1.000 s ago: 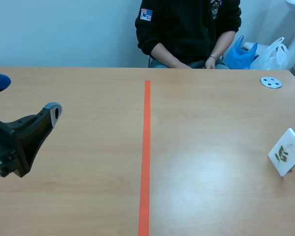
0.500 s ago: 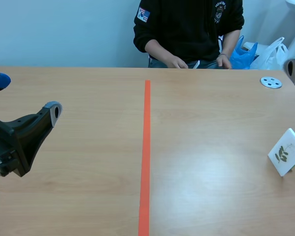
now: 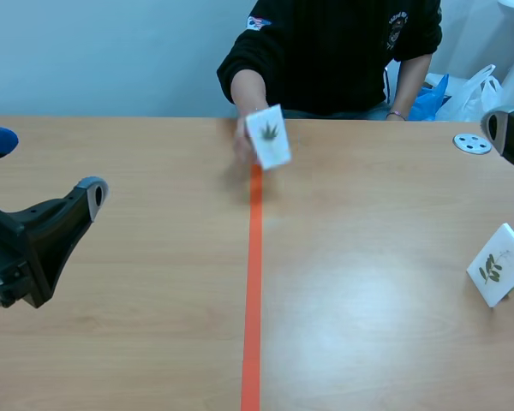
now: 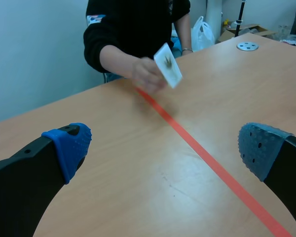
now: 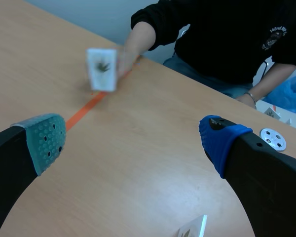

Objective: Sort the leaf by its shape. The table is split by an orange tape line. A compound leaf with several leaflets goes to the left side, a simple leaf with one blade goes to the right side. Return to the home posture when a red brick is placed on the table.

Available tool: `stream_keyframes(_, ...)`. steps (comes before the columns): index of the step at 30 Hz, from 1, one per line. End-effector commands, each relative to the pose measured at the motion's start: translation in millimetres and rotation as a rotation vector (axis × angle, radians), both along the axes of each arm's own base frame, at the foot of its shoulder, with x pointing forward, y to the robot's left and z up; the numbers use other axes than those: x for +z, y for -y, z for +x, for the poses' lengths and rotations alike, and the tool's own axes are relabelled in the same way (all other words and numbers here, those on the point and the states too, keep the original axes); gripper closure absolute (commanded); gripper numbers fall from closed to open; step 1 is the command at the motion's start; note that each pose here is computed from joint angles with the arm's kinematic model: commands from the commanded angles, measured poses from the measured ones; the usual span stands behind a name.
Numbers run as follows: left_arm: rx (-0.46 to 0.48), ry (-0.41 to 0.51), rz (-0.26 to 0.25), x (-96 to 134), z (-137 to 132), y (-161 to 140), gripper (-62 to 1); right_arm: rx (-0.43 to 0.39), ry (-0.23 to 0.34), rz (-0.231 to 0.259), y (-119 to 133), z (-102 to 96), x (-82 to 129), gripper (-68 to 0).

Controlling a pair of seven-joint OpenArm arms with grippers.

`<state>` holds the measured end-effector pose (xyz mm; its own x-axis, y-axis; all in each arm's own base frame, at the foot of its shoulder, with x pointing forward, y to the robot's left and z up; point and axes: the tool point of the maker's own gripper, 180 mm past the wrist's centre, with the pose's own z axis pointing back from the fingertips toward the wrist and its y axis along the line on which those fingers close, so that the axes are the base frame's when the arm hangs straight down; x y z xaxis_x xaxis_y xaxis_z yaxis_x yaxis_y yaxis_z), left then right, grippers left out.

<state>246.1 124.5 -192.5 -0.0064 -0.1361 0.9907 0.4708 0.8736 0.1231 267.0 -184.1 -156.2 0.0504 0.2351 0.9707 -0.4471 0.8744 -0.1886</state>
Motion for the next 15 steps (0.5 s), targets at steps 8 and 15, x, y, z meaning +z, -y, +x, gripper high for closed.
stream_keyframes(8, -0.002, 0.025, -0.013, 7.9, 0.2, 0.5, -62.3, 0.003, 0.033, -0.008, 0.6, 2.6, 10.6, -55.1)
stream_keyframes(15, -0.001, 0.025, -0.012, 7.8, 0.2, 0.5, -62.3, 0.002, 0.030, -0.010, 0.8, 2.5, 9.9, -55.1)
